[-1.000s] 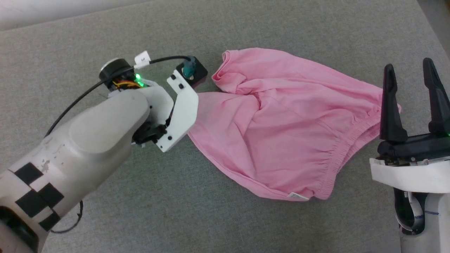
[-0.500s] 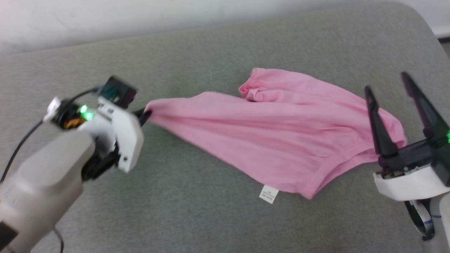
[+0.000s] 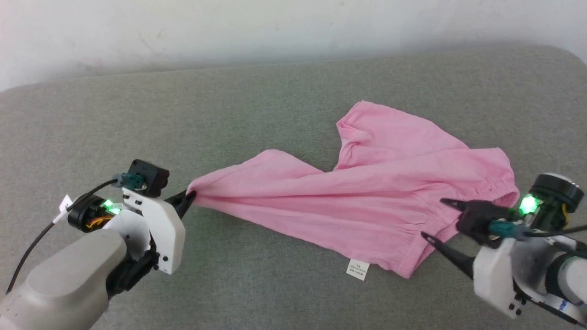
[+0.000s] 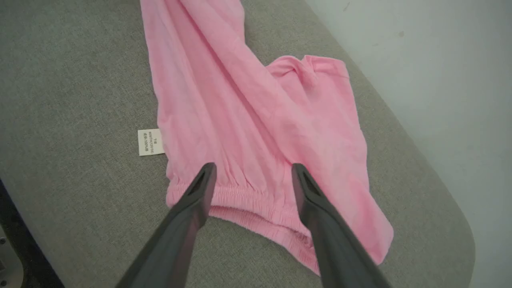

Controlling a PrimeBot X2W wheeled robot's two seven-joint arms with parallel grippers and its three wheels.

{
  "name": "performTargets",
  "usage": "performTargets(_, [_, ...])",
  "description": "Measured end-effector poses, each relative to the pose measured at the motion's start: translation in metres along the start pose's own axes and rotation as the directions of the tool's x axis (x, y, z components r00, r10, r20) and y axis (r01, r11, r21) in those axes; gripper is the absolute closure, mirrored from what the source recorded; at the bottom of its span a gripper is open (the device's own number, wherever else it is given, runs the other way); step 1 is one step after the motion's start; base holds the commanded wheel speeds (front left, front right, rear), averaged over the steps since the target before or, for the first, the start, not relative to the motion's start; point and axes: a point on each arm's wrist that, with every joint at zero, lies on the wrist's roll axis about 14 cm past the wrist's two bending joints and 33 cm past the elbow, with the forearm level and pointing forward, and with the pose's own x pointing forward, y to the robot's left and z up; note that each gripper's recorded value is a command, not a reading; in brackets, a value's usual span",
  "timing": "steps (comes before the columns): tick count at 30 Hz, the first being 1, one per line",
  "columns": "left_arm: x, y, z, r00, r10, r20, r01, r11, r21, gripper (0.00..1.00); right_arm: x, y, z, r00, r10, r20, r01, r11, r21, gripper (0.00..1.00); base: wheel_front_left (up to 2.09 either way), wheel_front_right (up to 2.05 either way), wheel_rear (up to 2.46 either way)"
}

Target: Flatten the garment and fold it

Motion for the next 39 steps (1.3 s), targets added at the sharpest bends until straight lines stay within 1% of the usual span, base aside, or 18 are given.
performTargets(3, [-0.001,0.002,0.0,1.0,0.009,0.006,-0.009,1.0,-0.006,1.0,0.008,0.018,-0.01,0.988,0.096,-0.122,-0.1,0.995,-0.03,0.0,0.0,0.0,0.0])
performTargets(4, [0.0,0.002,0.0,1.0,0.008,0.007,-0.008,1.0,-0.009,1.0,0.012,0.026,-0.015,0.978,0.129,-0.161,-0.137,0.99,-0.04,0.0,0.0,0.0,0.0])
performTargets(6, [0.004,0.002,-0.002,1.0,0.007,0.007,-0.007,1.0,-0.014,1.0,0.018,0.033,-0.025,0.958,0.161,-0.236,-0.184,0.98,-0.076,0.0,0.0,0.0,0.0])
performTargets(7, [0.006,0.002,-0.002,1.0,0.004,0.008,-0.004,1.0,-0.014,1.0,0.022,0.036,-0.029,0.949,0.177,-0.26,-0.203,0.976,-0.075,0.0,0.0,0.0,0.0])
performTargets(10, [0.012,0.003,0.001,1.0,0.002,0.016,-0.002,1.0,-0.01,1.0,0.034,0.054,-0.044,0.914,0.252,-0.318,-0.27,0.963,-0.014,0.0,0.0,0.0,0.0])
performTargets(15, [0.022,0.005,0.005,1.0,0.0,0.026,0.001,1.0,-0.007,1.0,0.05,0.06,-0.077,0.863,0.296,-0.409,-0.292,0.953,0.074,0.0,0.0,0.0,0.0])
performTargets(17, [0.025,0.006,0.004,1.0,-0.003,0.024,0.004,1.0,-0.009,1.0,0.058,0.064,-0.083,0.857,0.318,-0.406,-0.294,0.948,0.123,0.0,0.0,0.0,0.0])
performTargets(21, [0.03,0.01,-0.002,1.0,0.0,0.014,0.0,1.0,-0.016,1.0,0.071,0.07,-0.088,0.849,0.337,-0.407,-0.304,0.942,0.145,0.0,0.0,0.0,0.0])
performTargets(22, [0.031,0.01,-0.003,1.0,-0.001,0.014,0.001,1.0,-0.019,1.0,0.072,0.073,-0.089,0.846,0.342,-0.41,-0.308,0.94,0.15,0.51,0.0,0.0,0.0])
performTargets(23, [0.032,0.01,-0.004,1.0,0.0,0.012,0.0,1.0,-0.021,1.0,0.073,0.073,-0.089,0.847,0.342,-0.407,-0.309,0.94,0.146,1.0,0.0,0.0,0.0])
performTargets(25, [0.033,0.011,-0.005,1.0,0.004,0.015,-0.004,1.0,-0.026,1.0,0.075,0.072,-0.088,0.858,0.336,-0.388,-0.31,0.942,0.132,1.0,0.0,0.0,0.0])
performTargets(29, [0.031,0.012,-0.002,0.999,0.013,0.033,-0.012,0.999,-0.033,1.0,0.075,0.069,-0.078,0.896,0.321,-0.306,-0.301,0.947,0.112,1.0,0.0,0.0,0.0])
performTargets(33, [0.025,0.01,0.006,0.997,0.019,0.072,-0.015,0.998,-0.058,1.0,0.064,0.069,-0.06,0.927,0.307,-0.215,-0.303,0.952,0.052,1.0,0.0,0.0,0.0])
performTargets(35, [0.021,0.01,0.018,0.993,0.026,0.116,-0.02,0.998,-0.055,1.0,0.057,0.063,-0.045,0.946,0.286,-0.152,-0.287,0.958,0.014,1.0,0.0,0.0,0.0])
performTargets(37, [0.016,0.01,0.033,0.986,0.031,0.164,-0.022,0.998,-0.054,1.0,0.052,0.045,-0.021,0.97,0.234,-0.063,-0.235,0.972,-0.015,1.0,0.0,0.0,0.0])
performTargets(39, [0.012,0.008,0.048,0.98,0.027,0.198,-0.019,0.999,-0.042,1.0,0.045,0.024,0.008,0.984,0.176,0.033,-0.175,0.984,-0.044,1.0,0.0,0.0,0.0])
